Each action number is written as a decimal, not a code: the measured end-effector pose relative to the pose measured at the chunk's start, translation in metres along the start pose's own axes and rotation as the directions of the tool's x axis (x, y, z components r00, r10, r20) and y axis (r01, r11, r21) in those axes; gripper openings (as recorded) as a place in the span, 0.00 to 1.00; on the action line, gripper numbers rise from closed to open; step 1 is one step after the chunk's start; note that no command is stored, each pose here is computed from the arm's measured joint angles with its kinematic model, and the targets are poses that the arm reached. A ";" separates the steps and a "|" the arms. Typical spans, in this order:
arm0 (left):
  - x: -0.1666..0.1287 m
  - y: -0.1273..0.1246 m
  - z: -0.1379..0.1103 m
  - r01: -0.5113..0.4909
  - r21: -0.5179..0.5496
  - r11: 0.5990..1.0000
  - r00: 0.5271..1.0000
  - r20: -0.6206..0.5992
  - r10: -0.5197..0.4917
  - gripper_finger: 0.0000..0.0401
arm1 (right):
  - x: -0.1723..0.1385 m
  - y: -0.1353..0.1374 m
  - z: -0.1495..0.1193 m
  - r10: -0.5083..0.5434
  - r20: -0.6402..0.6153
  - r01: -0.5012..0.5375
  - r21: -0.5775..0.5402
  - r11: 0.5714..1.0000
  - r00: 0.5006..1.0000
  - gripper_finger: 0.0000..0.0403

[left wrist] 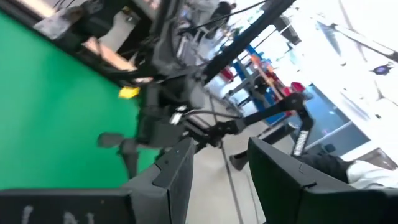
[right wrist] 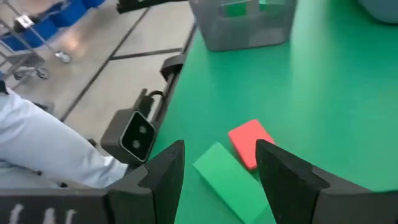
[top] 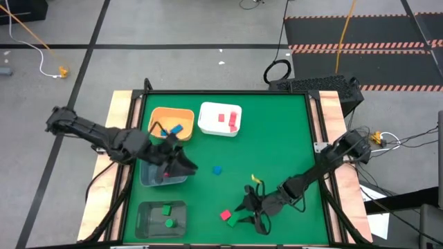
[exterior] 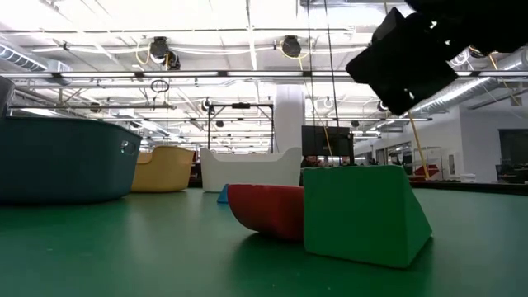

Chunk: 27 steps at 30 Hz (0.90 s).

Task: Sort & place blocks by color
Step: Put the green block into the black bin

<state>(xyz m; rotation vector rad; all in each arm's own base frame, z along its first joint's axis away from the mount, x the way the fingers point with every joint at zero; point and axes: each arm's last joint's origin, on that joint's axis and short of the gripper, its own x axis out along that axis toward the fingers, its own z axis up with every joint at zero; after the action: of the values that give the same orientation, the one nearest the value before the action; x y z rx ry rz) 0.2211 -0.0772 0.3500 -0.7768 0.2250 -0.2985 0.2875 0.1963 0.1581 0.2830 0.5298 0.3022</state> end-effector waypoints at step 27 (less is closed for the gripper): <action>0.000 -0.036 -0.031 0.046 0.022 0.999 0.997 0.054 -0.047 0.38 | 0.014 -0.001 -0.007 0.098 0.022 -0.099 0.055 0.993 0.995 0.56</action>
<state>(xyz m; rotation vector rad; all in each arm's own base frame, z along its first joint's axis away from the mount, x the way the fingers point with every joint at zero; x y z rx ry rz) 0.2050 -0.1215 0.3548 -0.7699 0.1521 -0.3223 0.2954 0.2020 0.1458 0.3674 0.5068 0.3807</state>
